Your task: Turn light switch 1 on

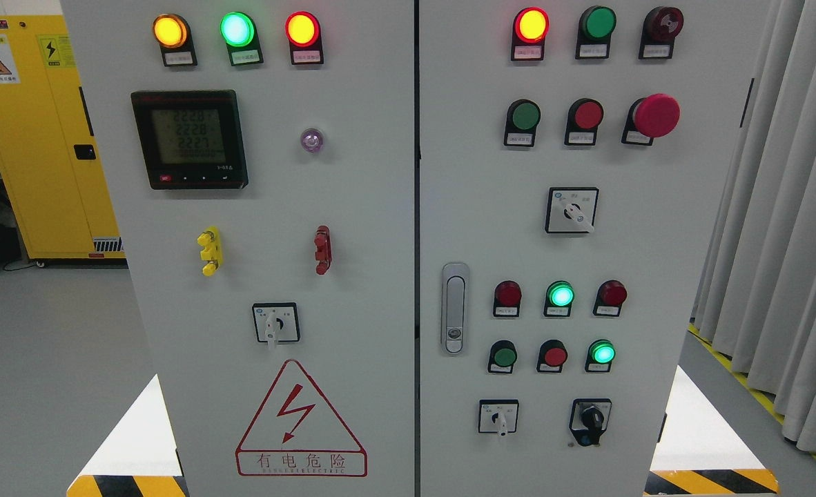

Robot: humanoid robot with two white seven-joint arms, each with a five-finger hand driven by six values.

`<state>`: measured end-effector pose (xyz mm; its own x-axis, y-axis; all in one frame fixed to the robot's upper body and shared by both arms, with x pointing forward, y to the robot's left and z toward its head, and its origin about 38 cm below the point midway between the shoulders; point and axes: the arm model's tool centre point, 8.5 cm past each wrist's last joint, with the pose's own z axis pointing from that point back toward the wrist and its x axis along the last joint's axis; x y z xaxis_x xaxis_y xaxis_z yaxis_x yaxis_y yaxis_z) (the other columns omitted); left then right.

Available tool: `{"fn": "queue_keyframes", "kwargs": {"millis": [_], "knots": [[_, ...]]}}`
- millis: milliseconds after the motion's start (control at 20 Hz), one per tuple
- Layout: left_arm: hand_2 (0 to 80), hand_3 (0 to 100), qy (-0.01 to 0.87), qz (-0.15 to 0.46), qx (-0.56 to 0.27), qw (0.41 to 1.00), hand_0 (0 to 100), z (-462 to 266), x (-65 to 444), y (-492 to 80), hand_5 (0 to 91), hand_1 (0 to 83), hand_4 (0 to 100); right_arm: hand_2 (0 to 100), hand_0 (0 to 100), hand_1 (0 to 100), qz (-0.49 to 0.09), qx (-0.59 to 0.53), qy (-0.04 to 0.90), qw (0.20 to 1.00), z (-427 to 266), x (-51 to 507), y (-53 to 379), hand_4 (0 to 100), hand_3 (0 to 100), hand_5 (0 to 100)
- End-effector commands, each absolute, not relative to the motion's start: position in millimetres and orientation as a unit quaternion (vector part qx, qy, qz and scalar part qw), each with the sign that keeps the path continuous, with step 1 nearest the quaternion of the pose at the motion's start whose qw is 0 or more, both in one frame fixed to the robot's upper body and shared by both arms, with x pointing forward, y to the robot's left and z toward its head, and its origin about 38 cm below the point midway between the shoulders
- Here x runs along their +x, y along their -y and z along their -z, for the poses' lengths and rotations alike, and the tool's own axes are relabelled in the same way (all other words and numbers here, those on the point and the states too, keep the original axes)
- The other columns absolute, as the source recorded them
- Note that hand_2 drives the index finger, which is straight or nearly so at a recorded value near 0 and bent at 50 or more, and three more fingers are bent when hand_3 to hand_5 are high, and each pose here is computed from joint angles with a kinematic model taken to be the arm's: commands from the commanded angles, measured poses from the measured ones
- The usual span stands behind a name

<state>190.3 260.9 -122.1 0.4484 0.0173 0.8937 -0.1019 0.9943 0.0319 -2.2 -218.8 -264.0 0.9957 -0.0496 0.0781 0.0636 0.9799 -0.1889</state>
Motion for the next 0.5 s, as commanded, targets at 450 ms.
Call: {"fn": "queue_keyframes", "kwargs": {"millis": [450], "knots": [[57.8, 87, 0.776, -0.03, 0.034, 0.629, 10, -95, 256, -262, 70.5, 58.1, 77, 4, 0, 50, 0.028, -0.096, 0.036, 0.994, 264, -2, 219, 0, 0, 0]]}}
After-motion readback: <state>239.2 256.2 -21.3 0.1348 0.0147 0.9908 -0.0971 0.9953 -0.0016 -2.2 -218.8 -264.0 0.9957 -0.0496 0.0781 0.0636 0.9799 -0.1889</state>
